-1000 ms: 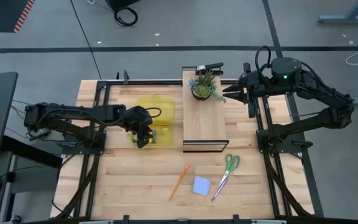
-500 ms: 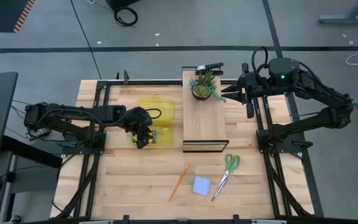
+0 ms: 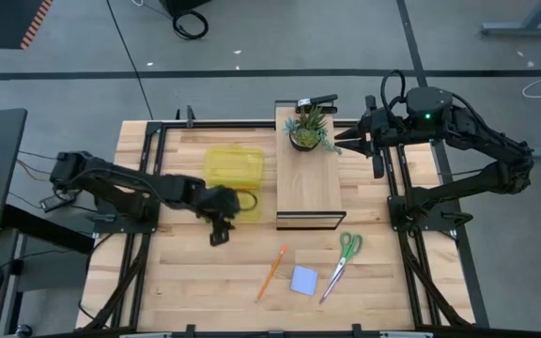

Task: Pack school essentials
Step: Put the pencil into the supply box

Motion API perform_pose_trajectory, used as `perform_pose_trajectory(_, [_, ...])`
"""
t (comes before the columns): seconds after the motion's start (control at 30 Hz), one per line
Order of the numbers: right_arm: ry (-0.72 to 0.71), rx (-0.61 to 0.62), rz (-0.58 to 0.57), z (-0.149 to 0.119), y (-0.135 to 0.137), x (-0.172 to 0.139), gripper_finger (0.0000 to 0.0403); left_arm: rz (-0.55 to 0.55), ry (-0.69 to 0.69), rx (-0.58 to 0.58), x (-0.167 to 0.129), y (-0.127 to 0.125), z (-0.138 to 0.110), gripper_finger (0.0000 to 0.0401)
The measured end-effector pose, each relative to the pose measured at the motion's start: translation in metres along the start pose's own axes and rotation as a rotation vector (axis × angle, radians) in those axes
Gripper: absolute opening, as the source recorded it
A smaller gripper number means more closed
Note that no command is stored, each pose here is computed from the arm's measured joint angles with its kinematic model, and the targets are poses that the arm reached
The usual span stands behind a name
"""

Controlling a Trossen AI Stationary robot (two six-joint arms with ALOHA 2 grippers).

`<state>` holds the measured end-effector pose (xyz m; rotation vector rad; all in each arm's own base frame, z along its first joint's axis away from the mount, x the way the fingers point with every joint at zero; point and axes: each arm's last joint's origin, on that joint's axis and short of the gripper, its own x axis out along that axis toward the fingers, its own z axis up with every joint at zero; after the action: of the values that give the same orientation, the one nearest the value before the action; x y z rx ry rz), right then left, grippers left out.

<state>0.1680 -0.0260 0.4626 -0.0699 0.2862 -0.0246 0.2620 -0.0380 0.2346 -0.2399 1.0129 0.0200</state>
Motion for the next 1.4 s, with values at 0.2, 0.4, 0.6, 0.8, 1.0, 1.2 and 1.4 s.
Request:
perform_pose_trajectory(0.2, [0.006, 0.000, 0.000, -0.001, 0.000, 0.000, 0.0074, -0.023, 0.061, 0.021, 0.025, -0.034, 0.010, 0.0170])
perform_pose_trajectory(0.4, [0.028, 0.004, 0.021, -0.003, 0.001, 0.000, 0.0074, 0.001, 0.070, 0.022, 0.047, -0.071, 0.023, 0.0170])
perform_pose_trajectory(0.6, [0.028, 0.003, 0.084, -0.003, 0.003, -0.001, 0.0074, 0.032, 0.097, -0.030, 0.062, -0.101, 0.030, 0.0170])
perform_pose_trajectory(0.8, [0.018, -0.013, 0.117, -0.003, 0.004, -0.003, 0.0074, 0.040, 0.105, -0.080, 0.068, -0.127, 0.033, 0.0169])
perform_pose_trajectory(1.0, [0.021, -0.020, 0.141, -0.004, 0.006, -0.007, 0.0074, 0.075, 0.122, -0.104, 0.070, -0.149, 0.042, 0.0169])
perform_pose_trajectory(1.2, [0.030, -0.019, 0.144, -0.005, 0.006, -0.008, 0.0074, 0.126, 0.147, -0.171, 0.079, -0.158, 0.045, 0.0169])
perform_pose_trajectory(1.4, [0.042, -0.020, 0.160, -0.007, 0.007, -0.008, 0.0074, 0.164, 0.082, -0.328, 0.088, -0.159, 0.047, 0.0169])
